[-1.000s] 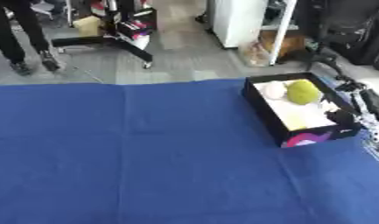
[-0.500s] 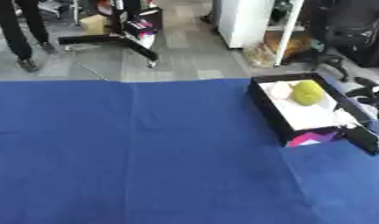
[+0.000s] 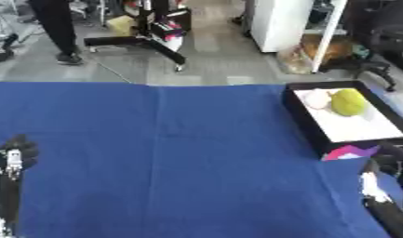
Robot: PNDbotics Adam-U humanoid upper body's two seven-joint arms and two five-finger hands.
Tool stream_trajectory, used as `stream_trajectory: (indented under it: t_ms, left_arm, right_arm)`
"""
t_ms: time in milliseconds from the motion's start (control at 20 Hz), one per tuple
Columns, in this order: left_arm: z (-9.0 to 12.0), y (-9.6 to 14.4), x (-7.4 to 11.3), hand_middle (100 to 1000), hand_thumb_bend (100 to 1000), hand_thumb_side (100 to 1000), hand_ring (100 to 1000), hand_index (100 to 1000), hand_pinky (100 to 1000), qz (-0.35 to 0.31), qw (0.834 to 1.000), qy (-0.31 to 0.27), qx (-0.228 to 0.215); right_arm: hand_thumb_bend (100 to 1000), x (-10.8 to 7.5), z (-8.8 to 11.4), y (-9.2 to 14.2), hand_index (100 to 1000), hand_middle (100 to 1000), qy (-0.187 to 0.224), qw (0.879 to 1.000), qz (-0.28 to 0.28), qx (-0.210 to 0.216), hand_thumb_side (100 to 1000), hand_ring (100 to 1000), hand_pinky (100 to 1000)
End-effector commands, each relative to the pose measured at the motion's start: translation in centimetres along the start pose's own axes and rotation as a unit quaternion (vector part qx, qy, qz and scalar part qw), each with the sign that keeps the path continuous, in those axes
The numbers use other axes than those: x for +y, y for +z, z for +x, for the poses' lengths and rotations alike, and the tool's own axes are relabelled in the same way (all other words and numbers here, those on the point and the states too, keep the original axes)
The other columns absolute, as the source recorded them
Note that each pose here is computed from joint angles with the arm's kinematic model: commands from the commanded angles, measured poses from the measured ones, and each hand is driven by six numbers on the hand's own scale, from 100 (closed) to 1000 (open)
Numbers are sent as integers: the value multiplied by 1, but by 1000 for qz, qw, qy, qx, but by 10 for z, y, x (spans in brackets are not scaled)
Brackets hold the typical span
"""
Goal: Pick up the objects with one hand, pass them to the other hand, and then place them into the box on the other side of the table.
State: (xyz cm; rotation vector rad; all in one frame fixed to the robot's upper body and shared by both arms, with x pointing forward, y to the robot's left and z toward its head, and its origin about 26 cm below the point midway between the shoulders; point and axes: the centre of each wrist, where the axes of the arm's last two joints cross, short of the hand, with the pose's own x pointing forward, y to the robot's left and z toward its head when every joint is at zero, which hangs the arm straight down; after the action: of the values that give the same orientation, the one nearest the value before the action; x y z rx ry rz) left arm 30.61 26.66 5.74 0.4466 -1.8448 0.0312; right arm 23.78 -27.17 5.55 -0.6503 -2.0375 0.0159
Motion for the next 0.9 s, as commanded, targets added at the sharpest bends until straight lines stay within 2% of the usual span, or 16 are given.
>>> stream_trajectory:
  t_ms: [50,500,900]
  left_arm:
    - [2,-1,-1,685,100,941,719,833,763,-3,1000,3,-17]
    - [5,1,-3,667,100,916,704,820,761,-6,999,23,-28]
    - [10,7,5,665,100,895,702,821,761,-6,999,15,-38]
  right_arm:
    - [100,10,-1,-1,815,525,-20,1000,-1,-7,448,729,725]
    - [100,17,-3,3,805,508,-49,999,4,-3,466,717,722]
    - [100,9,9,4,809,516,-41,999,13,-23,447,719,726]
